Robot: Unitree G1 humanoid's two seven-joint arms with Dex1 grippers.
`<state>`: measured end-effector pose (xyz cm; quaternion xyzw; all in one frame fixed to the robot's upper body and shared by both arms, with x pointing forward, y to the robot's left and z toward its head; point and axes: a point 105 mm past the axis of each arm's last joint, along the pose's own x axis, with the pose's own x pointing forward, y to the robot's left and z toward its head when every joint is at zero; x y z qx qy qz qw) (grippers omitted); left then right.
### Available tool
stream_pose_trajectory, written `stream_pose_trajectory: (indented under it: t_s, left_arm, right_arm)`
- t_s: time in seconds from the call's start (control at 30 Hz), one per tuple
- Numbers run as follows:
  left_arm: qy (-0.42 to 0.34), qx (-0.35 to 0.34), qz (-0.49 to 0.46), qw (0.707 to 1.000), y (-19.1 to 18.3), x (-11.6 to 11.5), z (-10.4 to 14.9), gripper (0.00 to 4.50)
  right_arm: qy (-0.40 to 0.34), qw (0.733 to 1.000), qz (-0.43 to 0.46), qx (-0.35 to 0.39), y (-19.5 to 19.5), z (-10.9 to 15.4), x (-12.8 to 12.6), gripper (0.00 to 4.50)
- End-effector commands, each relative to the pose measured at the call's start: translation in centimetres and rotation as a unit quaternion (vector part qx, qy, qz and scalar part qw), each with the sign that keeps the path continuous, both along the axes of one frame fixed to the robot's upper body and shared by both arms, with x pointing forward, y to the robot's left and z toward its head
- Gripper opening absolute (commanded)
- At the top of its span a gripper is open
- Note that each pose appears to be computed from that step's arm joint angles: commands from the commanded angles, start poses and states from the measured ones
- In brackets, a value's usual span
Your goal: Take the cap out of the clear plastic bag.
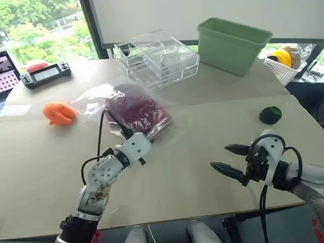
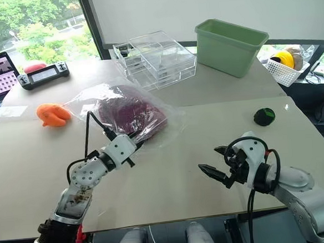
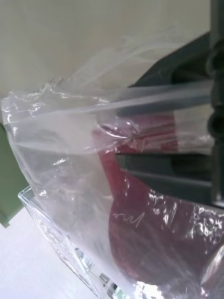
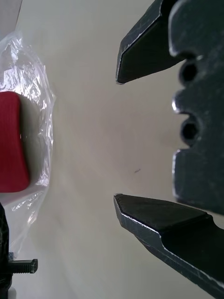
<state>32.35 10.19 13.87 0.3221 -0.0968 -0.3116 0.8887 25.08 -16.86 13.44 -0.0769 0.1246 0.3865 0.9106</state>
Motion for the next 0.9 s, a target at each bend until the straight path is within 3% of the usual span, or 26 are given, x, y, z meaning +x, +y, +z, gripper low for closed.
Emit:
stream_pose_trajectory:
  t_s: [0.03, 0.27, 0.4, 0.5, 0.63, 0.9]
  left_arm:
    - [-0.01, -0.031, 0.005, 0.999, 1.3, 0.0, 1.6, 0.1]
    - [0.028, -0.072, 0.012, 0.997, 8.4, 0.5, 1.7, 0.1]
    - [0.065, -0.098, 0.017, 0.993, 10.7, 1.4, 1.7, 0.1]
    - [0.061, -0.101, 0.015, 0.993, 11.0, 1.7, 1.9, 0.1]
    - [0.051, -0.119, 0.001, 0.992, 9.9, 2.1, 2.9, 0.1]
    - [0.028, -0.145, -0.026, 0.989, 7.9, 1.8, 4.7, 0.1]
  right_arm:
    - [-0.022, 1.0, 0.012, 0.002, 0.5, 0.8, 0.1, 4.5]
    - [-0.041, 0.998, 0.048, 0.014, 2.7, 1.7, 0.9, 4.5]
    - [-0.073, 0.994, 0.063, 0.057, 5.7, 3.5, 2.8, 4.5]
    - [-0.081, 0.992, 0.075, 0.062, 6.9, 3.8, 3.1, 4.5]
    - [-0.101, 0.978, 0.147, 0.103, 14.8, 4.8, 4.5, 4.5]
    - [-0.092, 0.978, 0.137, 0.127, 19.0, 3.0, 7.6, 4.5]
